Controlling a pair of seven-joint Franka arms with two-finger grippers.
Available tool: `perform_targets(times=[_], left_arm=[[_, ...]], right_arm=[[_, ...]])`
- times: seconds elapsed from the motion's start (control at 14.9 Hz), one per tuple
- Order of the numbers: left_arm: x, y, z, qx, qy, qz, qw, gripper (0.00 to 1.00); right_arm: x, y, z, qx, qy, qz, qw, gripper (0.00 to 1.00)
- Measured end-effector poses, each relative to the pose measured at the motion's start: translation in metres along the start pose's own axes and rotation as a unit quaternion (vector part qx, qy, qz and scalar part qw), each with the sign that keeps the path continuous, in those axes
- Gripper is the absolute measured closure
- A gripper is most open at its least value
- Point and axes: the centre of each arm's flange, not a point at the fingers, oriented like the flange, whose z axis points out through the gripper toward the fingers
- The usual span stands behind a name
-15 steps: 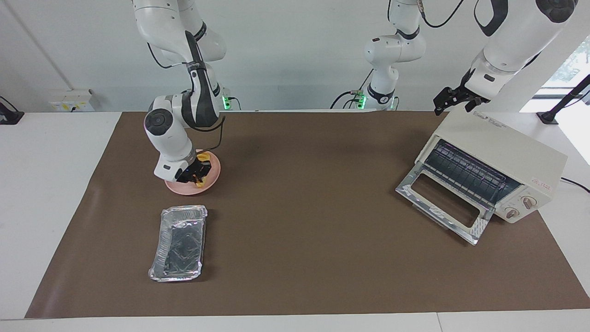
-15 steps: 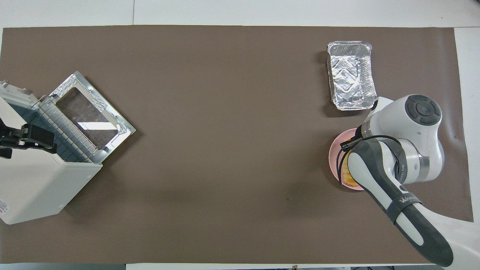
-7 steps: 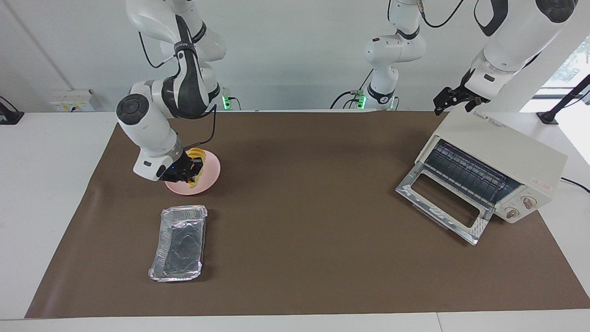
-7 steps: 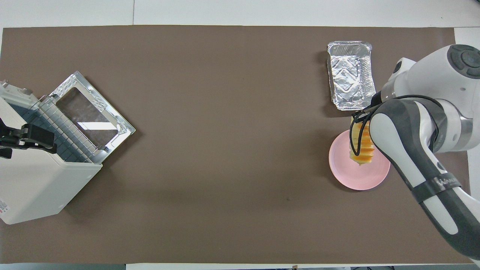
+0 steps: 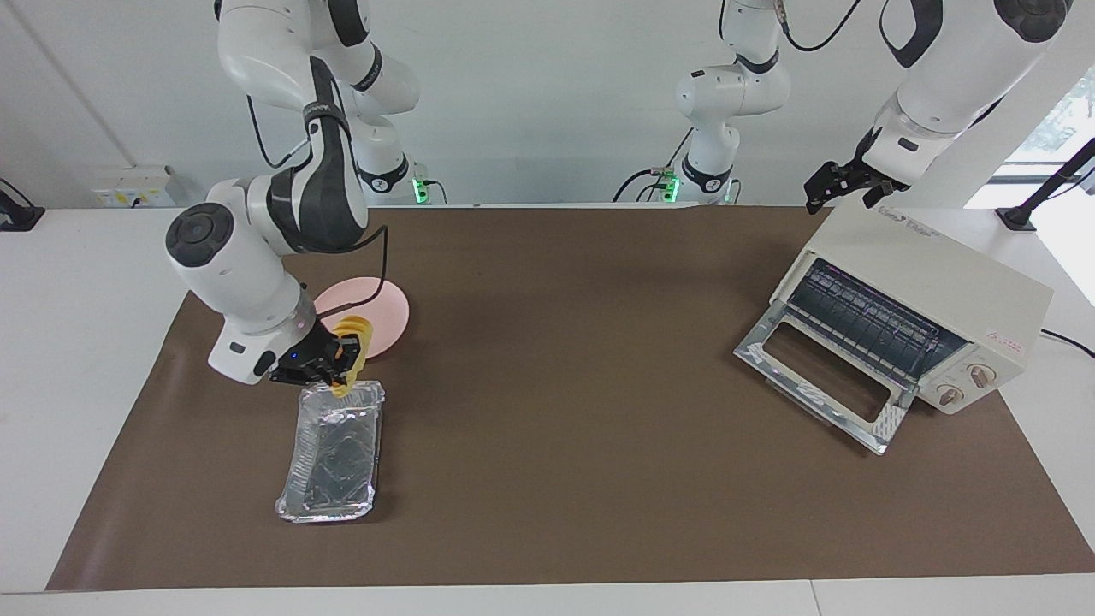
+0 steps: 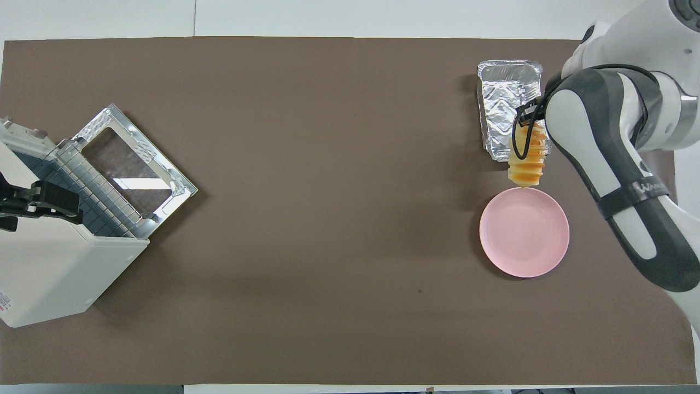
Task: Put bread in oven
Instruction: 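Lift the bread and carry it over the foil tray, then lower the bread into the foil tray and open the right gripper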
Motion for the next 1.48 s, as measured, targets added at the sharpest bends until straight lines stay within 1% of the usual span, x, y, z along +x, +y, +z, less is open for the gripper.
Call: perform_targets(times=[0.2,0.47,0.74,1.01,1.27,1.48], left_arm=[[0.0,0.0,0.0,0.0,0.0,0.0,1.0,0.0],[0.0,0.0,0.0,0.0,0.0,0.0,1.0,0.0],[0.0,0.0,0.0,0.0,0.0,0.0,1.0,0.0],[0.0,0.0,0.0,0.0,0.0,0.0,1.0,0.0],[0.0,0.0,0.0,0.0,0.0,0.0,1.0,0.0],[0.0,0.0,0.0,0.0,0.0,0.0,1.0,0.0]], right_arm=[[0.026,0.016,0.008,-0.001,0.009,0.01,1.0,0.9],[0.048,0.034,0.015,-0.004,0.027,0.017,0.999,0.9],[0.056,0.042,0.036,-0.003,0.027,0.02,0.999,0.9],[0.061,0.055,0.064,-0.005,0.034,0.027,0.999,0.9],[0.065,0.056,0.075,-0.007,0.043,0.027,0.999,0.9],[0.071,0.055,0.072,-0.009,0.069,0.027,0.997,0.9]])
